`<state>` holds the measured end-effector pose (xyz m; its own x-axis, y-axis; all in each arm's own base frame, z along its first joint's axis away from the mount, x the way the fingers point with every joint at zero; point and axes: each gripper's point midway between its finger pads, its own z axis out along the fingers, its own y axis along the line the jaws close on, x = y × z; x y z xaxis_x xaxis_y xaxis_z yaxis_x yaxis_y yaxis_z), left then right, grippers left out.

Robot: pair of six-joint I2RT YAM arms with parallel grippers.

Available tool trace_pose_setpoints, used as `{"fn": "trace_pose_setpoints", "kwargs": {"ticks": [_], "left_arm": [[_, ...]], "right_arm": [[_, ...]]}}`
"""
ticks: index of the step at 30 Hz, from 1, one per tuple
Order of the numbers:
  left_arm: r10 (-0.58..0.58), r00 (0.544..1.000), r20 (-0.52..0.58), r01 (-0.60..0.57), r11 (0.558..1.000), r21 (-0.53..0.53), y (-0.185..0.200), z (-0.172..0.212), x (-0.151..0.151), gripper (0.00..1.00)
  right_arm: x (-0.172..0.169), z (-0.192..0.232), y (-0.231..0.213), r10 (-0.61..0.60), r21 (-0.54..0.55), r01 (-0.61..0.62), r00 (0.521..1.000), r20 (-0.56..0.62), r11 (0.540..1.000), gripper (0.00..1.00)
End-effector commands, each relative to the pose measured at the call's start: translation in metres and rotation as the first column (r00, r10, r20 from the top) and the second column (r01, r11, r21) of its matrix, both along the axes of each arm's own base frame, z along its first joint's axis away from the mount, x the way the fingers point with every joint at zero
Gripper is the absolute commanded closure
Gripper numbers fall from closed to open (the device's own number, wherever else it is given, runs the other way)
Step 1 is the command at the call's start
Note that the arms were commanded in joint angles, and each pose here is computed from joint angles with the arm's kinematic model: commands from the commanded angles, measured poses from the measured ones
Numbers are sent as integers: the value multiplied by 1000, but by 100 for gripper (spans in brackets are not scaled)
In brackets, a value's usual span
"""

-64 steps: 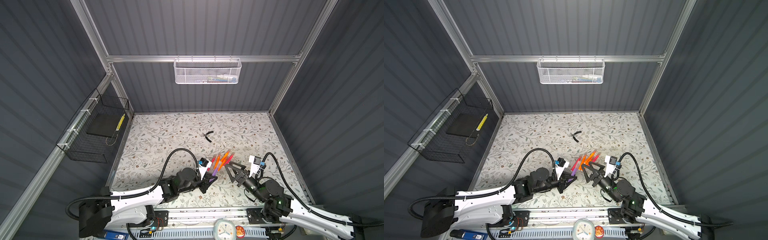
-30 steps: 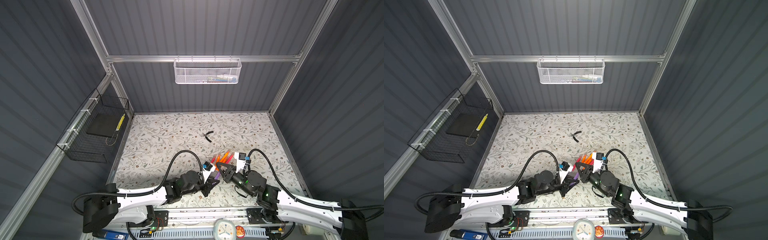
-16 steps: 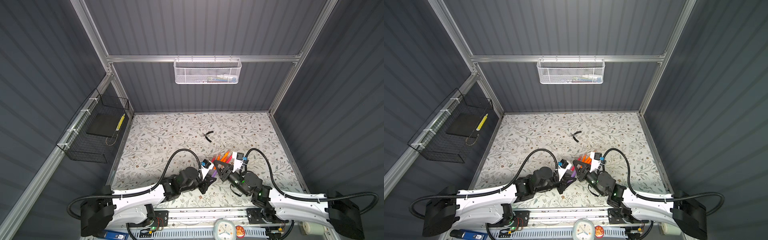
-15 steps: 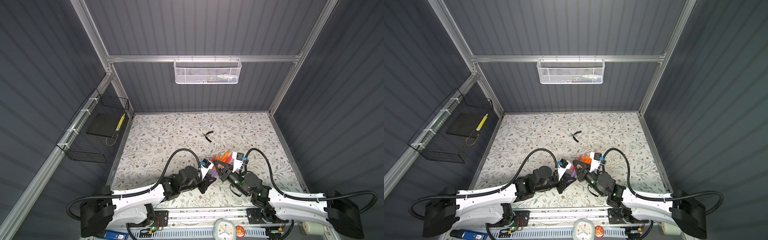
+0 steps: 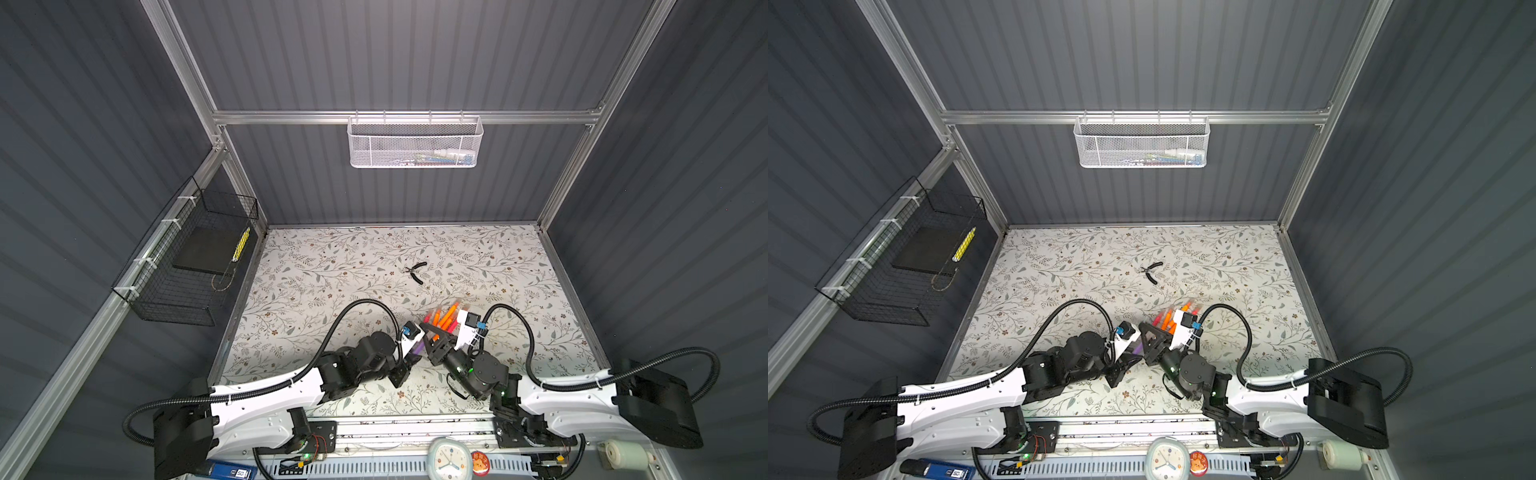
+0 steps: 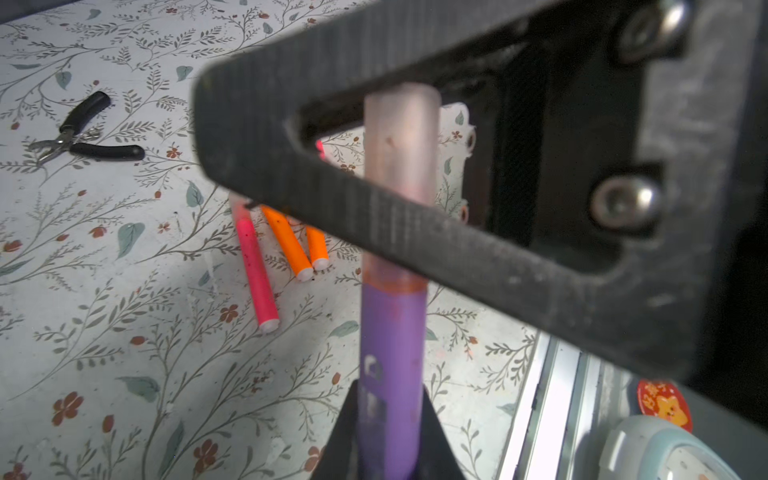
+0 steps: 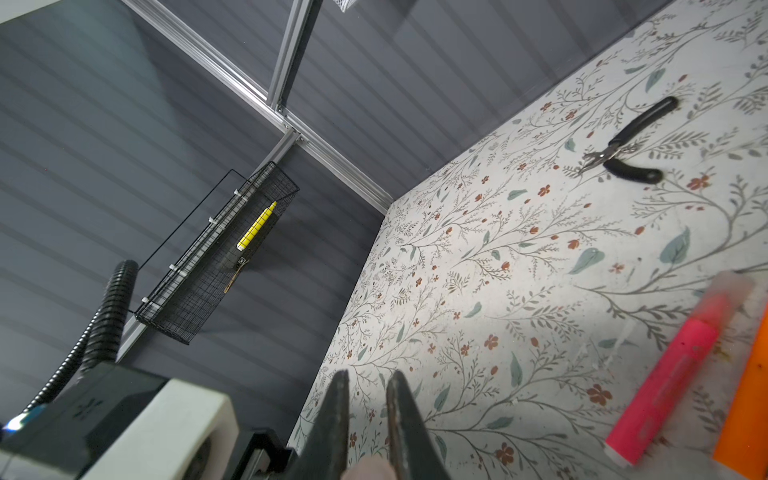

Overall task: Insert the pens into the pen caps
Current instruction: 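Press the cap down onto the purple marker with the right gripper, then withdraw the right gripper while the left gripper sets the capped marker down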

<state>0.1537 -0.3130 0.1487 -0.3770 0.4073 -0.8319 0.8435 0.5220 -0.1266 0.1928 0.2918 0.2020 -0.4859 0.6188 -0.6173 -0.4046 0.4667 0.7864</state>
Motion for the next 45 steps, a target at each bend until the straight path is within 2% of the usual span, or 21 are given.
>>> {"fn": "trace_pose_setpoints", "kwargs": {"ticks": [1, 7, 13, 16, 19, 23, 28, 32, 39, 43, 45], "left_arm": [[394, 899, 190, -289, 862, -416, 6, 148, 80, 100], [340, 931, 132, -248, 855, -456, 12, 156, 77, 100], [333, 937, 107, -259, 866, -429, 21, 136, 70, 100], [308, 948, 83, -251, 882, -400, 21, 117, 65, 100], [282, 958, 49, -247, 902, -353, 19, 94, 60, 100], [308, 951, -8, -298, 911, -287, 24, 50, 60, 100], [380, 921, -80, -388, 909, -150, 27, -6, 68, 100], [459, 883, -99, -464, 885, -29, 31, -39, 79, 100], [543, 829, -132, -532, 839, 113, 24, -70, 92, 100], [579, 798, -167, -554, 814, 175, 18, -87, 96, 100], [614, 772, -167, -580, 786, 214, 20, -95, 99, 100]], "right_arm": [[-92, -30, 64, 455, -71, -459, 888, -68, 886, 100], [-90, -28, 61, 442, -56, -443, 897, -22, 895, 100], [-77, -19, 47, 360, -130, -359, 933, -16, 924, 100], [-63, -19, 32, 265, -209, -271, 963, -54, 940, 100], [-39, -37, -5, 44, -319, -96, 985, -167, 943, 74], [-24, -44, -47, -81, -342, 16, 981, -178, 940, 52], [-14, -58, -91, -190, -345, 110, 960, -206, 932, 38], [-10, -70, -110, -225, -356, 131, 945, -237, 925, 25], [-5, -81, -135, -327, -430, 192, 907, -267, 882, 2], [-3, -81, -139, -360, -464, 206, 893, -271, 861, 1], [-2, -82, -141, -379, -484, 214, 884, -275, 849, 1]]}}
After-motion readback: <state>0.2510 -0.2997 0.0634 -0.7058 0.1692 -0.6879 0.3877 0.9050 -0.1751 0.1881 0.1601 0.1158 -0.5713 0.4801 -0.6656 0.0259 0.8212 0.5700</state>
